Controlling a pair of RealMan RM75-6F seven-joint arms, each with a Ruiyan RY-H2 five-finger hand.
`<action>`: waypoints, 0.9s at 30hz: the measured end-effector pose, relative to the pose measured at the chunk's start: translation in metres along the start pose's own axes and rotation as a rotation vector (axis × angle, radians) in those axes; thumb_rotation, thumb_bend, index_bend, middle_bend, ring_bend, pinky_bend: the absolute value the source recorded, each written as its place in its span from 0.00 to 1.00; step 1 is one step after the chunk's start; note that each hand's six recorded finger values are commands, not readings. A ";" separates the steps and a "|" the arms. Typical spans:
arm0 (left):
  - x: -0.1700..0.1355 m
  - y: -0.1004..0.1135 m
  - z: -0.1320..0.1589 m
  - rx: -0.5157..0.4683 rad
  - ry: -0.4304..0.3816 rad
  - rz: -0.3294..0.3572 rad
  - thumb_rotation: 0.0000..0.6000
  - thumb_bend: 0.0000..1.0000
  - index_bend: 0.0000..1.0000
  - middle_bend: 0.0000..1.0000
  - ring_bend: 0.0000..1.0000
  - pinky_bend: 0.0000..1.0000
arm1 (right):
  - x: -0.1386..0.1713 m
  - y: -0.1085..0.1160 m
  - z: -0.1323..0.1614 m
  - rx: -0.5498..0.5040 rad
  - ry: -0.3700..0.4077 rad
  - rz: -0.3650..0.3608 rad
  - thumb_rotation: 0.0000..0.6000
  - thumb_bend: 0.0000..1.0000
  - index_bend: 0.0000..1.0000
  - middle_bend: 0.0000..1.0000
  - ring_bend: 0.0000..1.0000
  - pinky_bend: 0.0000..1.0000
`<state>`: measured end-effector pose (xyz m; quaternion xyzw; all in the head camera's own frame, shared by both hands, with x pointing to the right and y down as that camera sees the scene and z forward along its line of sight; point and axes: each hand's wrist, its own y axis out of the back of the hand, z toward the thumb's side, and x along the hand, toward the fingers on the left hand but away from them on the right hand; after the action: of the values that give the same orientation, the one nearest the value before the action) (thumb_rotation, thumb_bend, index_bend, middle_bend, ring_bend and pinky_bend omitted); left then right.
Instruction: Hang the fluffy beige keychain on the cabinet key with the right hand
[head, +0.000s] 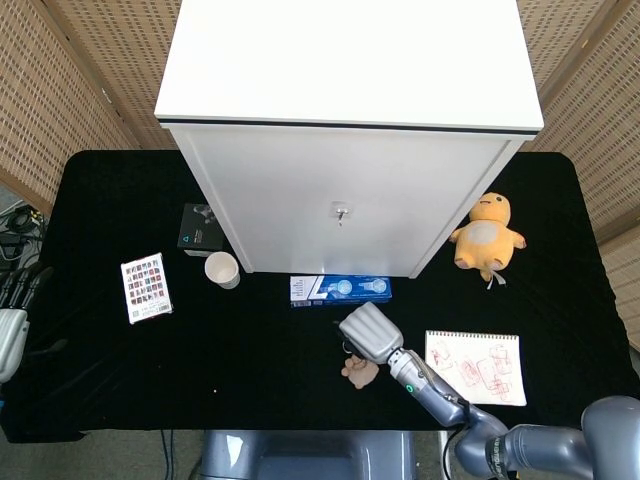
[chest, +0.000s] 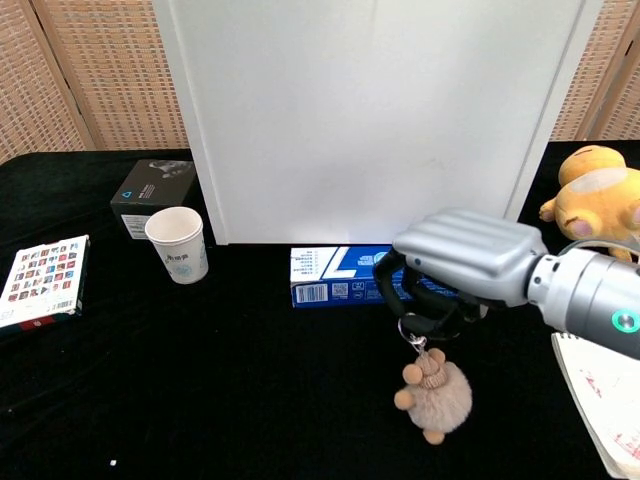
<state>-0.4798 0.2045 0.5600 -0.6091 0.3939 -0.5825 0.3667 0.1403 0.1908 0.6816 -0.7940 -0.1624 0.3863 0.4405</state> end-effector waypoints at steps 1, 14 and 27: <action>0.000 0.000 0.000 -0.001 -0.002 0.001 1.00 0.00 0.00 0.00 0.00 0.00 | 0.004 0.007 -0.001 0.002 0.007 -0.024 1.00 0.62 0.72 0.92 0.89 1.00; -0.004 0.000 0.002 -0.002 -0.004 0.005 1.00 0.00 0.00 0.00 0.00 0.00 | 0.033 0.081 -0.011 0.126 0.100 -0.249 1.00 0.62 0.72 0.93 0.89 1.00; -0.003 0.001 0.001 -0.006 -0.001 0.005 1.00 0.00 0.00 0.00 0.00 0.00 | 0.047 0.161 -0.016 0.319 0.118 -0.466 1.00 0.62 0.72 0.93 0.89 1.00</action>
<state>-0.4787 0.2069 0.5582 -0.6094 0.3969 -0.5803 0.3666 0.1703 0.1198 0.5318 -0.6772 -0.2516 0.2484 0.6453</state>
